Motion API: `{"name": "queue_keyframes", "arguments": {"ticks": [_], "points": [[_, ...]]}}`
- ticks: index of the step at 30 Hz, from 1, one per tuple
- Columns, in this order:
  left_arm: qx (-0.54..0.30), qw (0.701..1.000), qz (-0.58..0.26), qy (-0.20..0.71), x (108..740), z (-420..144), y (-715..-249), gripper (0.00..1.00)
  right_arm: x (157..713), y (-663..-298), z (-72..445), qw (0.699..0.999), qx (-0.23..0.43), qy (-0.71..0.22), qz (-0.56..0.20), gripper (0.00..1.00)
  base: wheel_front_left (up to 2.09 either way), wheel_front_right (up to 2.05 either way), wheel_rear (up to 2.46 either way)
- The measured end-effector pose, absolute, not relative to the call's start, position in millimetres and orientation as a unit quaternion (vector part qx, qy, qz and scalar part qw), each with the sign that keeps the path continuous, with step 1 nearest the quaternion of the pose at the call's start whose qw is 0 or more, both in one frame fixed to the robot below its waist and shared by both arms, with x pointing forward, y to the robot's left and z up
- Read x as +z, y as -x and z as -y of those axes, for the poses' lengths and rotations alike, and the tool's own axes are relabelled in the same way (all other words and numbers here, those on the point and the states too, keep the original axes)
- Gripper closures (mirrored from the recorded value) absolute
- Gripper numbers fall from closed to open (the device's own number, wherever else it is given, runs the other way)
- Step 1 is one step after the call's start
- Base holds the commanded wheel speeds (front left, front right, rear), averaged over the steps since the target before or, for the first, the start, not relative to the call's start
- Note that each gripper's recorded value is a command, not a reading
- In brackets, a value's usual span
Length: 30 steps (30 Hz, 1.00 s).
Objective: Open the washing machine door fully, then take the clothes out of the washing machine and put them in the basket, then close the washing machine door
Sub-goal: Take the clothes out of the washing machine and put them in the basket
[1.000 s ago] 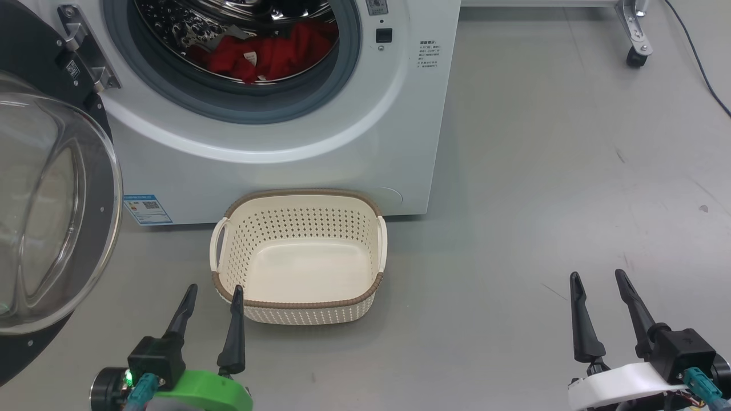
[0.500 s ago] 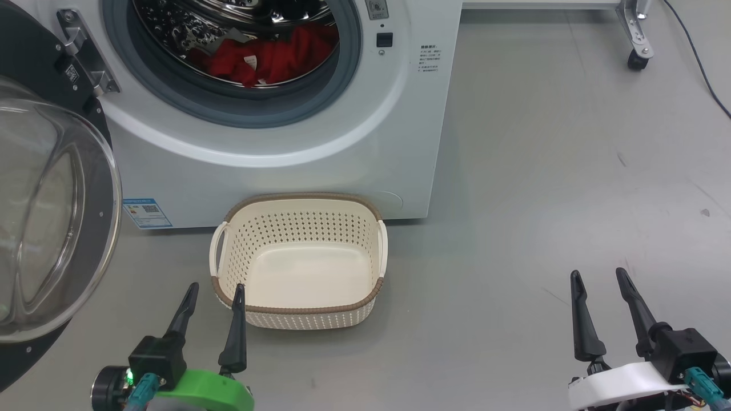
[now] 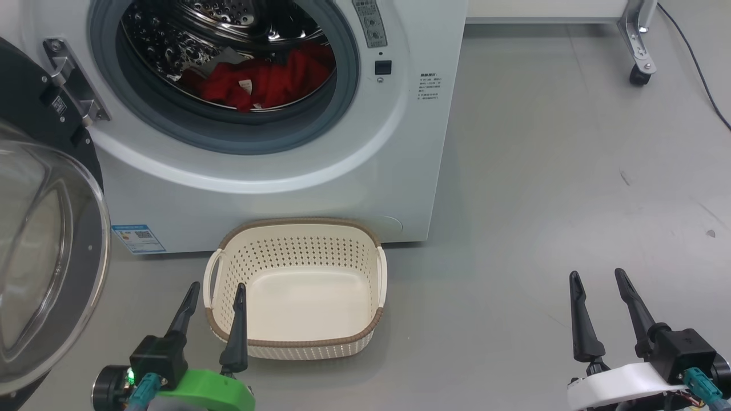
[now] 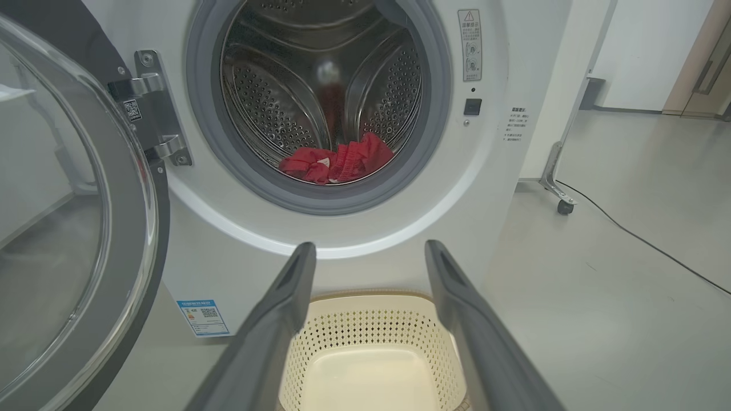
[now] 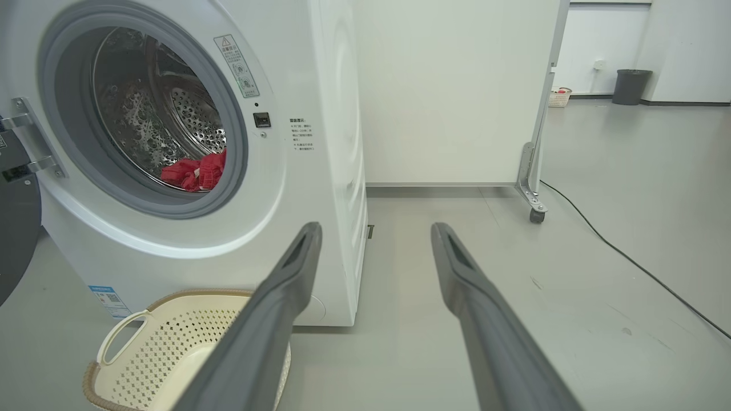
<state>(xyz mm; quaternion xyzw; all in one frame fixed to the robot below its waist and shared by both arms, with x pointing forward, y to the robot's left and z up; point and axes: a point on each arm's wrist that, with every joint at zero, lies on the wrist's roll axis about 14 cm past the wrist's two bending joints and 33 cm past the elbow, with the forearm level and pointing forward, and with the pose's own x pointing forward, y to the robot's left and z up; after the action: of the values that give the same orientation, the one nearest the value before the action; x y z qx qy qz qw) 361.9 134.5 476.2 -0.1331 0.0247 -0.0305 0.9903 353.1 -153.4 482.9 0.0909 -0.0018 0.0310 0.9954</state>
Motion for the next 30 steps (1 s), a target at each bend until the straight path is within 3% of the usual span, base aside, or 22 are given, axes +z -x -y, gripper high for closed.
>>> {"name": "queue_keyframes", "arguments": {"ticks": [15, 30], "points": [[-0.028, 0.99, -0.024, 0.133, 476.9, -134.9, -362.1, 0.0, 482.0, -352.1, 154.3, 0.995, 0.03, -0.091, 0.0, 0.0, 0.94, -0.94, 0.0], [-0.028, 0.99, -0.024, 0.133, 476.5, -135.0, -362.1, 0.0, 481.8, -351.9, 154.8, 0.995, 0.029, -0.091, 0.0, 0.0, 0.35, -0.35, 0.0]]}}
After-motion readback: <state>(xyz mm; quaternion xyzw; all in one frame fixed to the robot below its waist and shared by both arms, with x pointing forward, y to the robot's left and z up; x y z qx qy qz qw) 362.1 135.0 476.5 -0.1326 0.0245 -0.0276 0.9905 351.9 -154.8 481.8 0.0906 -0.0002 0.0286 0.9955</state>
